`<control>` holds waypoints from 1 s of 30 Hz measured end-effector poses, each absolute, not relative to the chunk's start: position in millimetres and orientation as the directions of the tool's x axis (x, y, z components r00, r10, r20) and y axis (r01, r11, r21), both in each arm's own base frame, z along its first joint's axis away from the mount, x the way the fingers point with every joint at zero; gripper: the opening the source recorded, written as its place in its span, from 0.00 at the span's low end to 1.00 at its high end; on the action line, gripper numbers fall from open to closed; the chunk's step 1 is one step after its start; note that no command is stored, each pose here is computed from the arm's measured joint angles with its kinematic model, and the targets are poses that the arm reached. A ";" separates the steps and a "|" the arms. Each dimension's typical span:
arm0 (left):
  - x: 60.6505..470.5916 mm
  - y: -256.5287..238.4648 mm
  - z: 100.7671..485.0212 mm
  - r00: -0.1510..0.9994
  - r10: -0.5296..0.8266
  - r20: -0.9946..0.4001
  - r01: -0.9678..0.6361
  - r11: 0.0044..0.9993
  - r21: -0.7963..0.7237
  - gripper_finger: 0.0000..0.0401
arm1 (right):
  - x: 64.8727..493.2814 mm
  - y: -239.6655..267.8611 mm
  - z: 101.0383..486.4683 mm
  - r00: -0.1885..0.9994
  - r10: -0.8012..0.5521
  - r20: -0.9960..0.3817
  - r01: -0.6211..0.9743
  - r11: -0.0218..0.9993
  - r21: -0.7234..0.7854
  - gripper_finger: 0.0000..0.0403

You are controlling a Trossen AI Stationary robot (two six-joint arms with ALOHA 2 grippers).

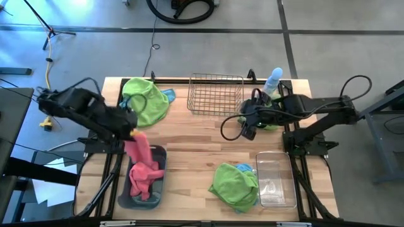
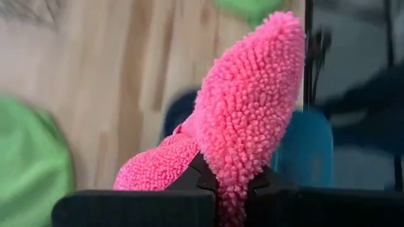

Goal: Sort microfiber towel by color & place in baskets
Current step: Put the pink towel into the blue bin

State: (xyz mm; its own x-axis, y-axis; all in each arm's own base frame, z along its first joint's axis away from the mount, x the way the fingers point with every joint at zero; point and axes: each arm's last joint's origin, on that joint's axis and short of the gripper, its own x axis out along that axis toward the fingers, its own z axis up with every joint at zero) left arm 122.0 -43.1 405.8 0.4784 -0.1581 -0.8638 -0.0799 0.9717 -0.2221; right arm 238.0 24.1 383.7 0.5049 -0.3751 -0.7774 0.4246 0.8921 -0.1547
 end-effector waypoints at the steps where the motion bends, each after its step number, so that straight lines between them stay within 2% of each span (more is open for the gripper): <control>1: 124.2 -47.5 405.8 0.449 -0.165 -0.878 -0.072 0.973 -0.219 0.00 | 235.7 23.7 381.8 0.512 -0.373 -0.774 0.436 0.889 -0.140 0.73; 11: 162.4 -105.2 380.0 0.255 -0.166 -0.953 0.074 0.986 -0.151 0.00 | 230.5 23.7 376.7 0.568 -0.359 -0.741 0.465 0.883 -0.072 0.73; 18: 193.6 -148.5 356.8 0.237 -0.203 -0.950 0.172 0.971 -0.165 0.00 | 233.5 24.2 378.6 0.595 -0.351 -0.723 0.447 0.892 -0.065 0.73; 22: 205.0 -165.8 337.3 0.178 -0.152 -0.972 0.168 0.978 -0.122 0.00 | 234.1 24.4 379.1 0.601 -0.348 -0.719 0.441 0.895 -0.064 0.73; 24: 209.8 -174.5 327.9 0.195 -0.150 -0.969 0.167 0.979 -0.118 0.00 | 234.2 24.4 379.0 0.601 -0.347 -0.720 0.434 0.898 -0.070 0.73; 27: 215.7 -187.5 315.6 0.266 -0.216 -0.939 0.190 0.967 -0.169 0.00 | 234.2 24.8 378.8 0.602 -0.335 -0.725 0.421 0.905 -0.068 0.73; 30: 212.5 -190.3 303.6 0.273 -0.227 -0.935 0.173 0.967 -0.185 0.00 | 234.2 24.9 378.7 0.602 -0.332 -0.726 0.419 0.906 -0.066 0.73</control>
State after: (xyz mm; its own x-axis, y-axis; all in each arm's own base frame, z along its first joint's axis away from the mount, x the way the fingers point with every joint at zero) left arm 212.5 -190.3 303.6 0.2728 -0.2274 -0.9348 0.1734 0.9674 -0.1847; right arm 234.2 24.9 378.7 0.6022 -0.3317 -0.7262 0.4190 0.9056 -0.0662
